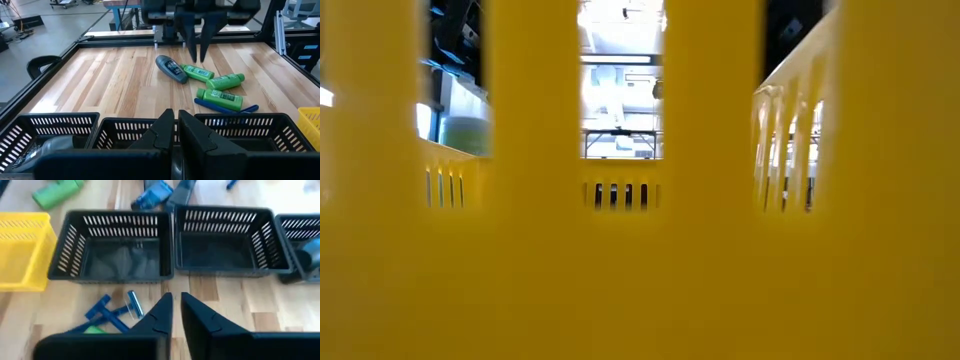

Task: Pick & Place Travel size toiletries
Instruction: Put the blue razor into the yellow bin

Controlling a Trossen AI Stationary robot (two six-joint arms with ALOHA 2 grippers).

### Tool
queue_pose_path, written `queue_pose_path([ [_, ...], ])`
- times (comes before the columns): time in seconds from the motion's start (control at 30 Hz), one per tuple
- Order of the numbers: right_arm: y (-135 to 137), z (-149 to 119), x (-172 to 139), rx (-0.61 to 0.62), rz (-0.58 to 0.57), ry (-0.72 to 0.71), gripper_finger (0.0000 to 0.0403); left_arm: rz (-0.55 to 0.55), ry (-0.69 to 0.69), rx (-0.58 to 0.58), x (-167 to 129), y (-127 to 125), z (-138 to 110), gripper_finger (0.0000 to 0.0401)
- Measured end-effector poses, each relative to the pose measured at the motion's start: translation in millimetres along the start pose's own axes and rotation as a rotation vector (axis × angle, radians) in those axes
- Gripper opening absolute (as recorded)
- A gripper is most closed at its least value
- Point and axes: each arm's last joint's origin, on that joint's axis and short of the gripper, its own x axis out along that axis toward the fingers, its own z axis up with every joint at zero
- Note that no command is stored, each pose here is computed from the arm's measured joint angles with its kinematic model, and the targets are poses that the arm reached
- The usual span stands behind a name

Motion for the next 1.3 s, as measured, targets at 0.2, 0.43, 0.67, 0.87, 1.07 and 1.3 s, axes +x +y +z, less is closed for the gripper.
queue_pose_path([
  [0.2, 0.6, -4.2, 8.8, -0.004, -0.006, 0.031, 0.0157, 0.0, 0.0, 0.0, 0.0, -0.1, 0.1, 0.0024],
  [0.43, 0.7, -5.0, 10.8, 0.023, -0.009, 0.036, 0.028, 0.0, 0.0, 0.0, 0.0, 0.0, 0.0, 0.0024],
  [0.67, 1.5, -6.8, 12.4, 0.011, 0.02, 0.054, 0.0306, 0.004, 0.0, 0.002, 0.0, 0.1, 0.0, 0.0024],
  [0.87, 7.6, -14.7, 27.4, -0.007, 0.08, 0.105, 0.0287, 0.003, 0.0, 0.002, 0.0, 0.1, 0.0, 0.0024],
  [1.07, 16.7, -23.7, 46.0, -0.019, 0.153, 0.142, 0.0271, 0.002, 0.001, 0.004, 0.0, 0.0, -0.1, 0.0024],
  [1.3, 22.5, -28.9, 55.4, -0.029, 0.177, 0.157, 0.0251, 0.001, 0.026, 0.004, 0.0, -0.1, -2.5, 0.0024],
])
